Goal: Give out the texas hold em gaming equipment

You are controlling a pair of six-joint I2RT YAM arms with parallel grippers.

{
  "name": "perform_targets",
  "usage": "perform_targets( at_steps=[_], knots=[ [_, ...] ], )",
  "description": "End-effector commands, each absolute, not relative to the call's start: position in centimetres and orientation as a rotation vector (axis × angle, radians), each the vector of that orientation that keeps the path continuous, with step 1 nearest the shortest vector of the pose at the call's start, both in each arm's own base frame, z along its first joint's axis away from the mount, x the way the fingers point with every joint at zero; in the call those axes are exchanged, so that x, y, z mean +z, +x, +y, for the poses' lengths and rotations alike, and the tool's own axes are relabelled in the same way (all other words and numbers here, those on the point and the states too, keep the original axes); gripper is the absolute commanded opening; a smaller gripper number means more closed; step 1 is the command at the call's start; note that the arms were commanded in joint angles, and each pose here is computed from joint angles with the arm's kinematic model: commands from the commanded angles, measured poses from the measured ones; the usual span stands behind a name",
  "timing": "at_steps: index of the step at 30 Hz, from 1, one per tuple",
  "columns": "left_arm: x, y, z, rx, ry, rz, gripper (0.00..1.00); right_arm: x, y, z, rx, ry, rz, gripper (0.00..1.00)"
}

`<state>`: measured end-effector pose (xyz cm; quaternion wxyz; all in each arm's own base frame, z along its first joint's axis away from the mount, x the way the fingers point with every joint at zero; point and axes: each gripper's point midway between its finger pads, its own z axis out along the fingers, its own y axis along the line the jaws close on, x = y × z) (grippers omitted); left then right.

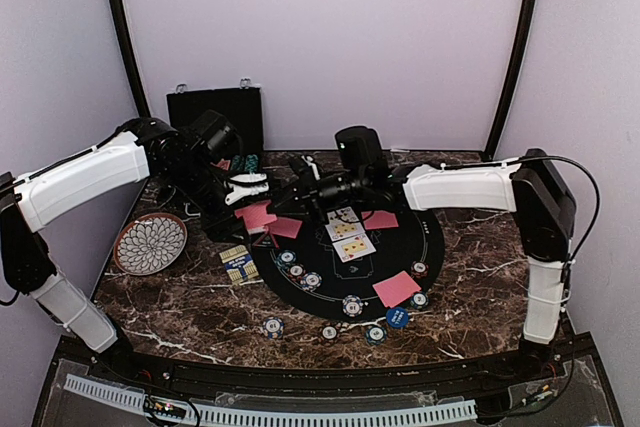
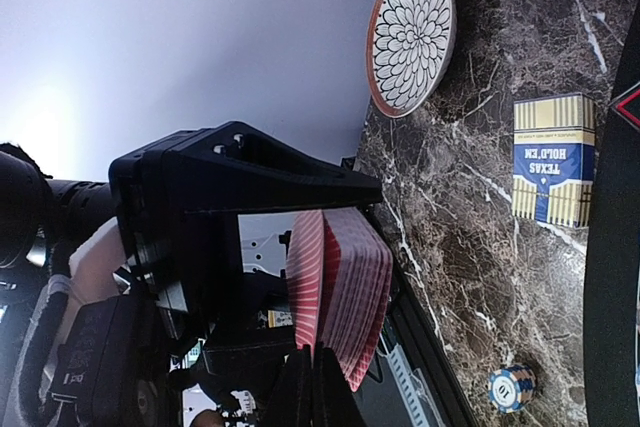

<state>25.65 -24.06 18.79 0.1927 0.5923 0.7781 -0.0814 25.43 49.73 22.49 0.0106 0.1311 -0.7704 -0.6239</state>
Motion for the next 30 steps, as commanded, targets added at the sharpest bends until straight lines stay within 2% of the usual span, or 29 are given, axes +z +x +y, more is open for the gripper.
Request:
perform_targets(
  at_steps=[1, 17, 23, 30],
  knots=[
    [19.5, 25.8, -23.6, -0.203, 1.641, 2.17, 0.0, 25.7, 25.2, 48.7, -2.042, 0.467, -2.364, 0.0],
    [19.0, 25.6, -23.1, -0.176, 1.638, 2.183, 0.0, 24.9, 27.4, 43.8, -2.029, 0.373, -2.445, 0.0],
    [18.4, 25.7, -22.6, -0.142, 1.643, 2.199, 0.0, 25.1, 28.9, 40.8, -2.046, 0.327, -2.494, 0.0],
    [18.4, 25.5, -22.3, -0.15, 1.633, 2.206, 0.0, 22.4, 32.3, 34.7, -1.979, 0.179, -2.637, 0.0]
  ],
)
